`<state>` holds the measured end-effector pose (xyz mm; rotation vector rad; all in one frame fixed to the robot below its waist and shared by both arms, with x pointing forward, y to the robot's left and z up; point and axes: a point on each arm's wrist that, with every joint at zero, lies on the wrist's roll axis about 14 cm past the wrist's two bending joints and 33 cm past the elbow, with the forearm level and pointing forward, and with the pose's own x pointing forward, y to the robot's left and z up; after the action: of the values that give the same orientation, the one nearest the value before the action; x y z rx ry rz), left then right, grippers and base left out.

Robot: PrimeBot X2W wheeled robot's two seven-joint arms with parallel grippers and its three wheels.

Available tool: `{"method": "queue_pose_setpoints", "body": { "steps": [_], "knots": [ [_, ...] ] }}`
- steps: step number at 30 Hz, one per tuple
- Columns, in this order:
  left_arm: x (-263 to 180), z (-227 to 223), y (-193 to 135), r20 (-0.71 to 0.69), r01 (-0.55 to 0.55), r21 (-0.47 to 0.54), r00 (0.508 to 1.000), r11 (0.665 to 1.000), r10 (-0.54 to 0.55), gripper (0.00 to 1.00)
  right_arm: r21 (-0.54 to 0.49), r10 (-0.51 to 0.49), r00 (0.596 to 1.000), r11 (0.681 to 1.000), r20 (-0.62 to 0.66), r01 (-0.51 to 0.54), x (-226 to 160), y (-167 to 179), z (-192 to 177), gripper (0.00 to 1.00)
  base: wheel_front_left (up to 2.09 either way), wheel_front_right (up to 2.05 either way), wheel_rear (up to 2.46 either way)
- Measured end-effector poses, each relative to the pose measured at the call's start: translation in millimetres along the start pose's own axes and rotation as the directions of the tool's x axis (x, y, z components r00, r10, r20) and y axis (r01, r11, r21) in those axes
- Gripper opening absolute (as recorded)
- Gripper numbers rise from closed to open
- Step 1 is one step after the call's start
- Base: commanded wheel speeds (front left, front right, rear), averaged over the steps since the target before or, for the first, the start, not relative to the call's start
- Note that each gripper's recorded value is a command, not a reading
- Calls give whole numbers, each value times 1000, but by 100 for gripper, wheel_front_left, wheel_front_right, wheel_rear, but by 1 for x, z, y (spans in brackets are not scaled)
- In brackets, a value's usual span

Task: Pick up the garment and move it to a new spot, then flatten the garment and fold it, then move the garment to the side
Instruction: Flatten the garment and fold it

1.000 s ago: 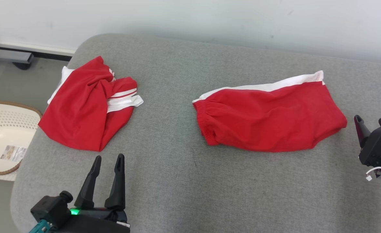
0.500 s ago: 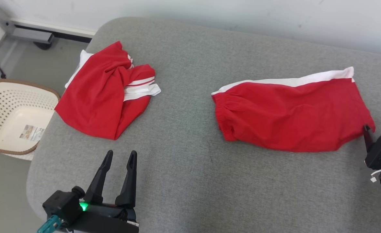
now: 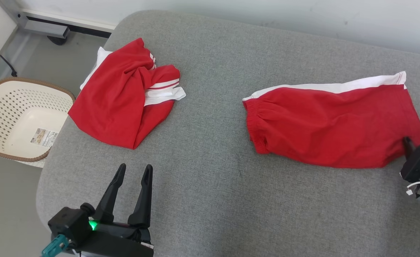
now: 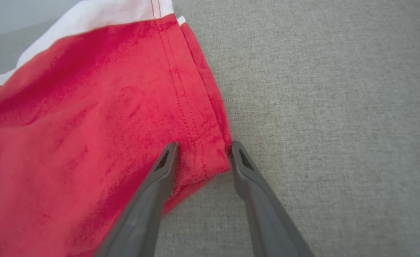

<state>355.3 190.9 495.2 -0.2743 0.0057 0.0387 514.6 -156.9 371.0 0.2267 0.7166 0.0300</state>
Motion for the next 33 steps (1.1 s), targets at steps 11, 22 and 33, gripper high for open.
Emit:
{"method": "queue_pose_setpoints", "body": {
  "steps": [11, 22, 33],
  "knots": [
    [-2, -1, -3, -8, 3, 5, 1000, 1000, -3, 100, 18, 9, 1000, 1000, 7, -9, -6, 0, 0, 0, 0, 0, 0],
    [-4, -2, -13, -6, 30, -22, 1000, 999, -30, 100, 10, 43, 998, 999, 48, -44, -47, -10, -5, 0, 0, 0, 0],
    [4, -5, -30, -11, 93, -34, 996, 995, -93, 100, 31, 23, 999, 999, 47, -25, -73, -23, -20, 25, 0, 0, 0]
  ]
}}
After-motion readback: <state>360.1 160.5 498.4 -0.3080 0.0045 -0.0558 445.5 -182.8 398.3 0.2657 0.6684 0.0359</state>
